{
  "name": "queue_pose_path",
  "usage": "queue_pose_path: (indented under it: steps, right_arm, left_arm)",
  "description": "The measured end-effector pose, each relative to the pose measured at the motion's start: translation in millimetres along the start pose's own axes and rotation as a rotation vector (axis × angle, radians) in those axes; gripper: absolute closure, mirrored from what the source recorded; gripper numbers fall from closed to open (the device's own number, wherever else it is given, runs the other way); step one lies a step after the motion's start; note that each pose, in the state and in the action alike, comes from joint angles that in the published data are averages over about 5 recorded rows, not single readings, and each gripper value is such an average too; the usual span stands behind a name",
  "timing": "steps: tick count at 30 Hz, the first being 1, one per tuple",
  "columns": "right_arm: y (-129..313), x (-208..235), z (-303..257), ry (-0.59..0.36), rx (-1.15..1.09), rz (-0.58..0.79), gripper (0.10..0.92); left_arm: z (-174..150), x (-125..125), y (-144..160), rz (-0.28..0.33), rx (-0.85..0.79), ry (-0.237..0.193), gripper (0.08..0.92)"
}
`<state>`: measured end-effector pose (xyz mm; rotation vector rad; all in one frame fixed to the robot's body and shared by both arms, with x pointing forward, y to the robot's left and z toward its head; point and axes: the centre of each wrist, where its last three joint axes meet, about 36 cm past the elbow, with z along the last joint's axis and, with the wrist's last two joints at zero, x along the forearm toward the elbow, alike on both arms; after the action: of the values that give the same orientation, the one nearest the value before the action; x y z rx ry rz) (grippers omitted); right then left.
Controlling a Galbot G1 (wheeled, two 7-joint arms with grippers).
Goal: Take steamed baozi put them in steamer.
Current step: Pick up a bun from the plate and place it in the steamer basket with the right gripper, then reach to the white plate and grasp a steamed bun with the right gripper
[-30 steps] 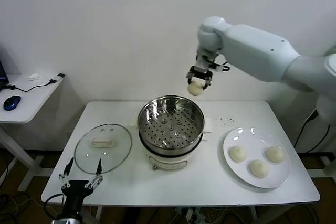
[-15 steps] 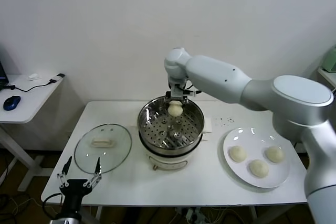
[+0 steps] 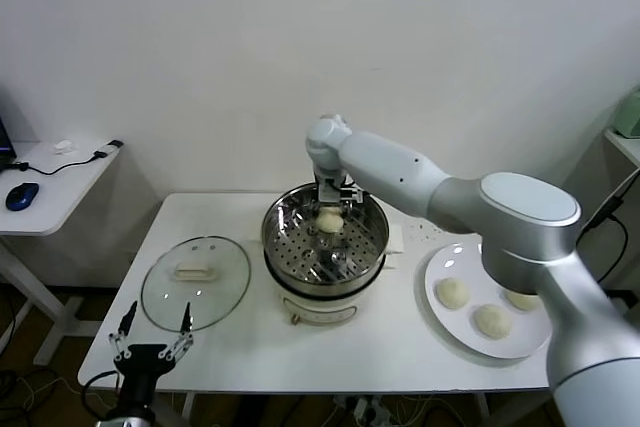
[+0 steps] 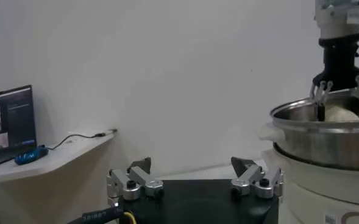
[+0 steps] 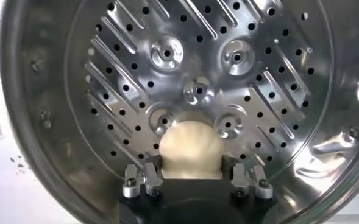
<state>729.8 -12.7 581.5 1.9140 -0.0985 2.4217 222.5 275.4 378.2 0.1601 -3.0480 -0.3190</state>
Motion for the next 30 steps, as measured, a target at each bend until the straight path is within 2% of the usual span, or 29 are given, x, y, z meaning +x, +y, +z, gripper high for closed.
queue_pose_path:
  steps: [9, 16, 23, 30]
  right_arm:
    - [13.6, 35.3, 15.1, -0.011, -0.011, 0.016, 0.200]
    - [56.4, 92.7, 32.9, 0.000, -0.126, 0.068, 0.200]
    - [141.2, 135.3, 28.0, 0.007, -0.475, 0.175, 0.200]
    - [238.2, 123.4, 0.1, -0.037, -0.933, 0.200, 0.200]
  left_arm:
    - [-1.2, 0.6, 0.0, 0.000, -0.003, -0.002, 0.177]
    - [-4.2, 2.0, 0.0, 0.006, -0.003, -0.004, 0.177]
    - [-7.1, 0.1, -2.9, 0.014, -0.003, -0.013, 0.177]
    - [-7.3, 0.2, -5.4, 0.022, -0.004, -0.013, 0.177]
